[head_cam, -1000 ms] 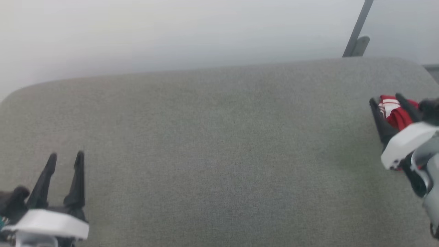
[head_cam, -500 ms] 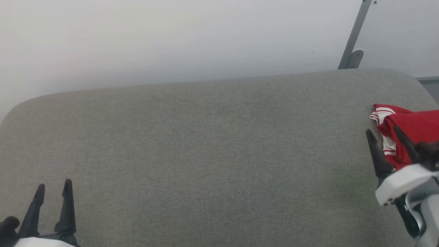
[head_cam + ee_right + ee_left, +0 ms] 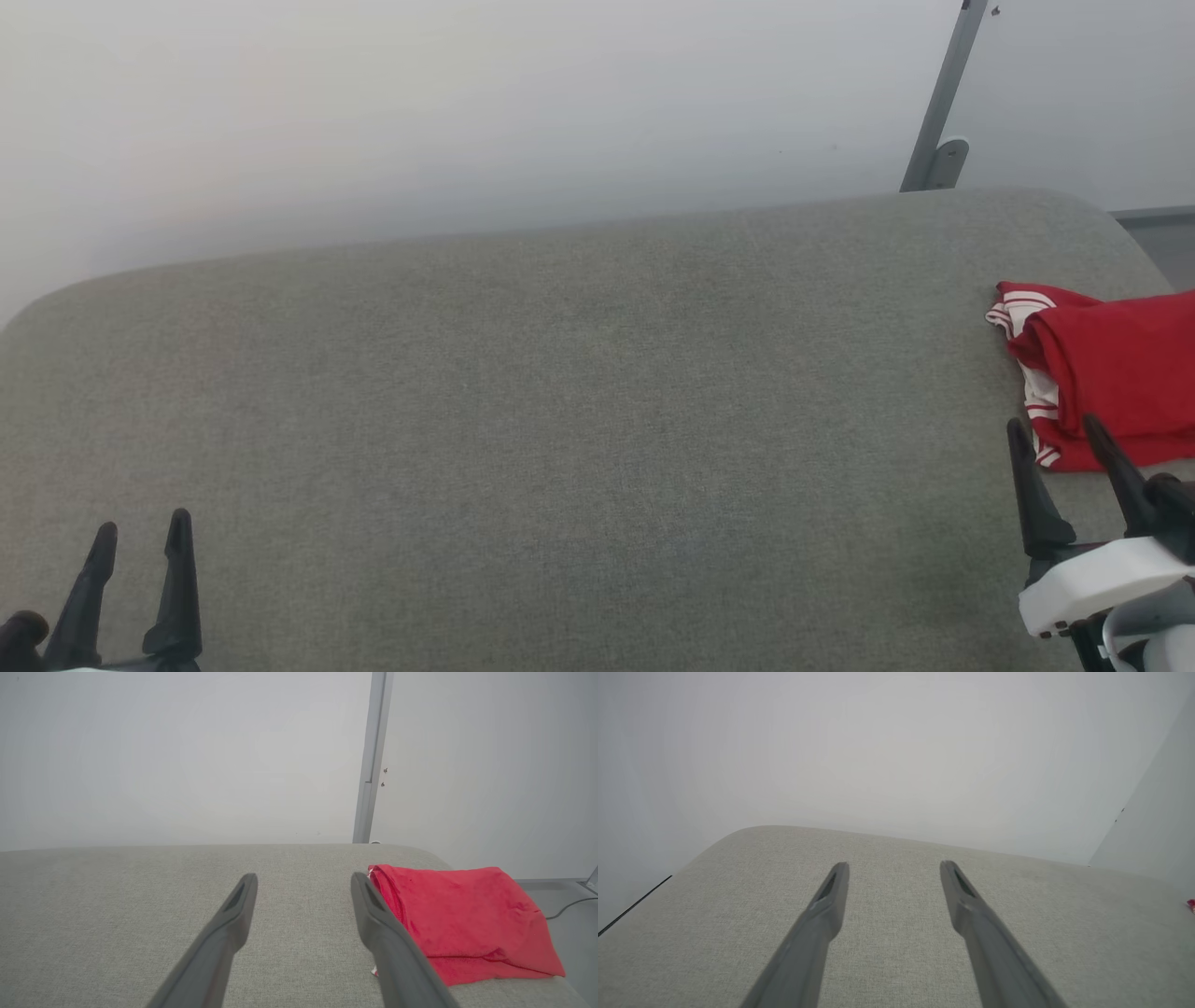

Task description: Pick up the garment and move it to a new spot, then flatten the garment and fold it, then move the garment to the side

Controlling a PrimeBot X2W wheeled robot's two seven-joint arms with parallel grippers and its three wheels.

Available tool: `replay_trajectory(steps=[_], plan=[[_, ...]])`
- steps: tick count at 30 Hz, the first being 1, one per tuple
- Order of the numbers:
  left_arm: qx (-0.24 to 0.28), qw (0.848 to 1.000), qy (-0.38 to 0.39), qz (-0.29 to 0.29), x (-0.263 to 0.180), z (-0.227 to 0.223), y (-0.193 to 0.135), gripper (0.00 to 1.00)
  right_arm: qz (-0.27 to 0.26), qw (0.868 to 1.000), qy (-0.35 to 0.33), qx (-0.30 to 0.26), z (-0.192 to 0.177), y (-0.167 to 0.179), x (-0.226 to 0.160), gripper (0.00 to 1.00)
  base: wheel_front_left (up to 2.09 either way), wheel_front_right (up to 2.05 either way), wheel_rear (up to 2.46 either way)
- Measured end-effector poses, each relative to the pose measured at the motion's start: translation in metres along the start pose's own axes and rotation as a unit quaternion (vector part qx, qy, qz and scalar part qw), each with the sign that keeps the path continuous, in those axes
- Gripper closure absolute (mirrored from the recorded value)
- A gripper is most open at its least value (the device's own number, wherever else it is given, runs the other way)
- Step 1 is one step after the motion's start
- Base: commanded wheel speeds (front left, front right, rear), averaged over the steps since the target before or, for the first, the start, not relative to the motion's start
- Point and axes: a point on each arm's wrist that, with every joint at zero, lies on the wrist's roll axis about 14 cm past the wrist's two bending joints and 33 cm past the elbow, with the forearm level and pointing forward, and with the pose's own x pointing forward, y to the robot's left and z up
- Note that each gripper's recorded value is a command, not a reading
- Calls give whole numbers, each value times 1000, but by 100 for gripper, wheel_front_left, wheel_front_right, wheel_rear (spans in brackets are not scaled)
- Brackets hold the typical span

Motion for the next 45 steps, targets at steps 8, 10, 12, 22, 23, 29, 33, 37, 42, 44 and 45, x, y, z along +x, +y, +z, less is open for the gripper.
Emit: replay_trajectory(steps=[8, 10, 12, 22, 23, 29, 33, 37, 42, 44, 45], plan=[[-1, 1000, -2, 12, -5, 1, 7, 0, 13, 1000, 7, 10, -6, 11, -2, 0, 0, 0, 0], [0, 1000, -2, 15, -7, 1, 9, 0, 18, 1000, 8, 12, -7, 14, -1, 0, 0, 0, 0], [-1, 1000, -3, 18, -8, 2, 10, 0, 21, 1000, 9, 12, -7, 17, 0, 0, 0, 0, 0], [-2, 999, -4, 32, -16, 2, 17, 0, 35, 999, 13, 16, -9, 26, 4, 0, 0, 0, 0], [-3, 999, -5, 33, -17, 2, 17, 0, 37, 999, 13, 16, -10, 27, 4, 0, 0, 0, 0], [-4, 999, -4, 40, -21, 1, 20, 0, 46, 999, 18, 17, -13, 34, 5, 0, 0, 0, 0], [-3, 999, -5, 43, -23, 1, 22, 0, 50, 998, 21, 19, -15, 36, 6, 0, 0, 0, 0], [-3, 999, -5, 46, -25, 1, 23, 0, 53, 998, 22, 20, -15, 38, 6, 0, 0, 0, 0], [-2, 999, -5, 48, -26, 1, 24, 0, 55, 998, 24, 21, -17, 40, 7, 0, 0, 0, 0], [-2, 999, -5, 48, -26, 1, 25, 0, 55, 998, 24, 20, -17, 40, 7, 0, 0, 0, 0], [-2, 999, -4, 48, -26, 1, 25, 0, 56, 998, 25, 20, -17, 40, 7, 0, 0, 0, 0]])
